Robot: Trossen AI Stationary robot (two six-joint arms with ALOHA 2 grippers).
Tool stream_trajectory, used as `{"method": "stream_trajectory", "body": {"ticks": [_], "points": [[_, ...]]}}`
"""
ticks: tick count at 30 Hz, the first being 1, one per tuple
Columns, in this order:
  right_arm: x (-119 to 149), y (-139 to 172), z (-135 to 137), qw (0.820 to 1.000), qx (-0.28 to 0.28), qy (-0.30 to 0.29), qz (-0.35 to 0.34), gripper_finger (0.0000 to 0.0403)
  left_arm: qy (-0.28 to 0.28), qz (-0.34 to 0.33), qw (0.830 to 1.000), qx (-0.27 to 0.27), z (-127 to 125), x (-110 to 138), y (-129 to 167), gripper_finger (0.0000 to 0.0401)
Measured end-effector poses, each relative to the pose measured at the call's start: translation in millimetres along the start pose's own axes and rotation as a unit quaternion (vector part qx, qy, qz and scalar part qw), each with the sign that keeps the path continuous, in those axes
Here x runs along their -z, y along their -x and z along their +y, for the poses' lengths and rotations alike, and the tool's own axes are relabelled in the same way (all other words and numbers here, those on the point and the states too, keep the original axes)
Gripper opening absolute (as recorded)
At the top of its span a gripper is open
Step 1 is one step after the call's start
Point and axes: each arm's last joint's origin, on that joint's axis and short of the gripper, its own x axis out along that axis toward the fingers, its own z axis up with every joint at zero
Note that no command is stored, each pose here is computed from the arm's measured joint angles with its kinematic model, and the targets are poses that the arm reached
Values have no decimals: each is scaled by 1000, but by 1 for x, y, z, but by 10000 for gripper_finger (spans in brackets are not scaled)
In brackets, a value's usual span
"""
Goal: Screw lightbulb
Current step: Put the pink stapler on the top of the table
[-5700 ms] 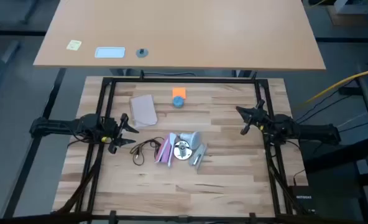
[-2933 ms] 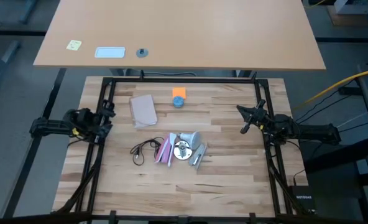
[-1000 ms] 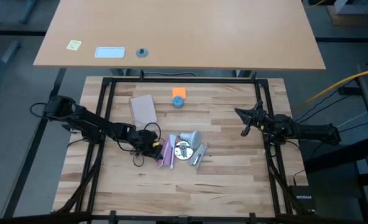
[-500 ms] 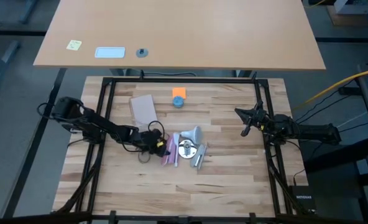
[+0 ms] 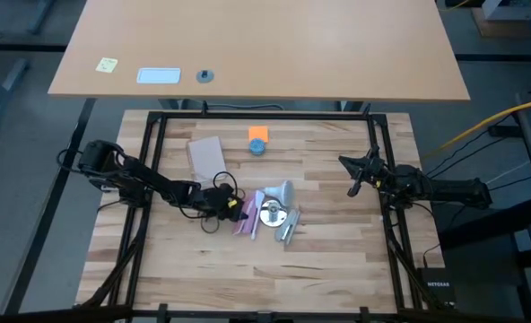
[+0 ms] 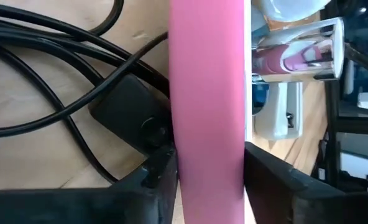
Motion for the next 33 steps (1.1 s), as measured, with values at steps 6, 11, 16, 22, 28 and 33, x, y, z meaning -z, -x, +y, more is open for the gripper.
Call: {"method": "stream_trajectory", "body": {"ticks": [6,11,16,22,28,33], "points": [[0,0,0,1000,0,0,0,10,14,16,998,63,-11,-1,0,131],[0,0,0,1000,0,0,0,10,25,10,995,93,-16,-4,1,131],[0,0,0,1000,0,0,0,10,54,16,994,98,-15,-13,1,131],[0,0,0,1000,0,0,0,10,63,18,992,109,-14,-28,2,131],[0,0,0,1000,0,0,0,10,63,-34,990,119,-8,-58,5,131],[0,0,0,1000,0,0,0,10,70,-95,988,102,7,-95,11,131]]}}
